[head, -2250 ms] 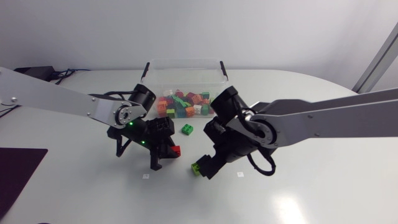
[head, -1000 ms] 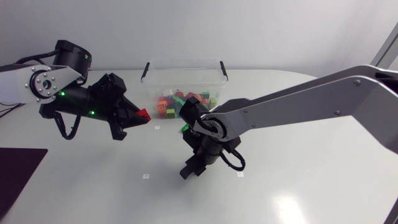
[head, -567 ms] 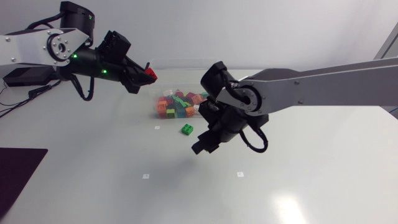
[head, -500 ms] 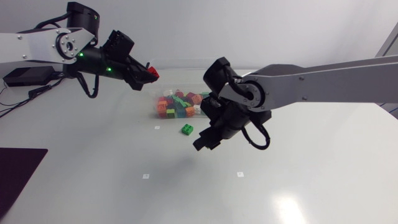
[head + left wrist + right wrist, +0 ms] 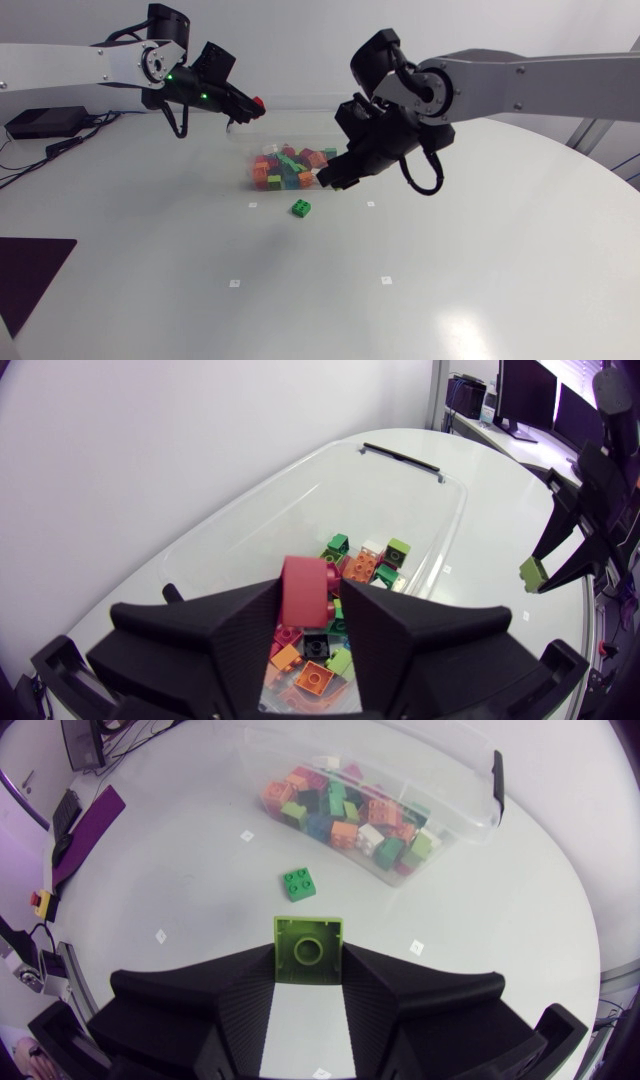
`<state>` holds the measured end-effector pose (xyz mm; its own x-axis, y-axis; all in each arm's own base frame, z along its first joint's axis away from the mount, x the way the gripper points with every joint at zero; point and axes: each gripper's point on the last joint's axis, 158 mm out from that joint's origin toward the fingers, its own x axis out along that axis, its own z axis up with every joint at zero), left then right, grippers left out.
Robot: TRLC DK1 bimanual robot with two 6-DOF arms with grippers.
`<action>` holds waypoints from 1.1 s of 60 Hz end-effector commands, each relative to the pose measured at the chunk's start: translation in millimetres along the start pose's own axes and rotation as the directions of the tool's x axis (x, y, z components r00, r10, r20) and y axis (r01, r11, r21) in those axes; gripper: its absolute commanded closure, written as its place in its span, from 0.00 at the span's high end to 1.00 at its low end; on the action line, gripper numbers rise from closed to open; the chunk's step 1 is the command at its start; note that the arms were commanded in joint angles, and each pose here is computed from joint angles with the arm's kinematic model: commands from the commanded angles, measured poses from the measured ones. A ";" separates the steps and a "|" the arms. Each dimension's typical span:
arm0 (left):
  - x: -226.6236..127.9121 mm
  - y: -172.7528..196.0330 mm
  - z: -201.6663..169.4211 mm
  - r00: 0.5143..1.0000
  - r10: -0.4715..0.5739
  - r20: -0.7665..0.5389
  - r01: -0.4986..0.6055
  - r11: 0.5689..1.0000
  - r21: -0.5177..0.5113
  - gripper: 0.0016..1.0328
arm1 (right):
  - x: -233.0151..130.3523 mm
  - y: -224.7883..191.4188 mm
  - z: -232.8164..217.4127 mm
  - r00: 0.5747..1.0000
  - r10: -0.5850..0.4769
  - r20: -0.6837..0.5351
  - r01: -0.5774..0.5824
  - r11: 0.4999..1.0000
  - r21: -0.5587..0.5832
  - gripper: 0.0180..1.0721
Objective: Place the duplo bricks in the container
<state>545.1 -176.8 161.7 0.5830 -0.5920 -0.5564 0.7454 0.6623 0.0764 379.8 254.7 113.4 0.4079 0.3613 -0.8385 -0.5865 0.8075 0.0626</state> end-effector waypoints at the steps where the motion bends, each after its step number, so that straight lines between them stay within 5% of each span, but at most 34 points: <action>1: 8.5 0.7 5.1 1.000 0.003 0.008 -0.003 1.000 -0.014 0.85 | -9.8 -7.5 16.8 0.999 -0.006 0.036 0.006 1.000 -0.001 0.21; 6: 5.7 -3.2 3.1 1.000 -0.001 0.003 0.001 1.000 -0.013 0.94 | -12.9 -12.4 28.1 0.998 -0.008 0.061 0.007 1.000 0.006 0.21; 38: -51.5 -72.2 -28.9 1.000 -0.015 0.021 0.013 0.996 0.088 0.94 | -13.1 -31.5 93.5 0.980 -0.020 0.197 0.016 1.000 0.019 0.21; 66: 7.5 -151.0 -108.6 0.971 -0.198 -0.136 0.218 0.963 0.157 0.94 | 0.6 -42.0 132.0 0.965 -0.030 0.259 0.025 0.999 0.022 0.21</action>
<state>411.4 -225.5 84.6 0.4223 -0.6452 -0.6367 0.8769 0.4686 0.1067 484.8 282.9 182.3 0.5823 0.4452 -0.6802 -0.5607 0.8258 0.0606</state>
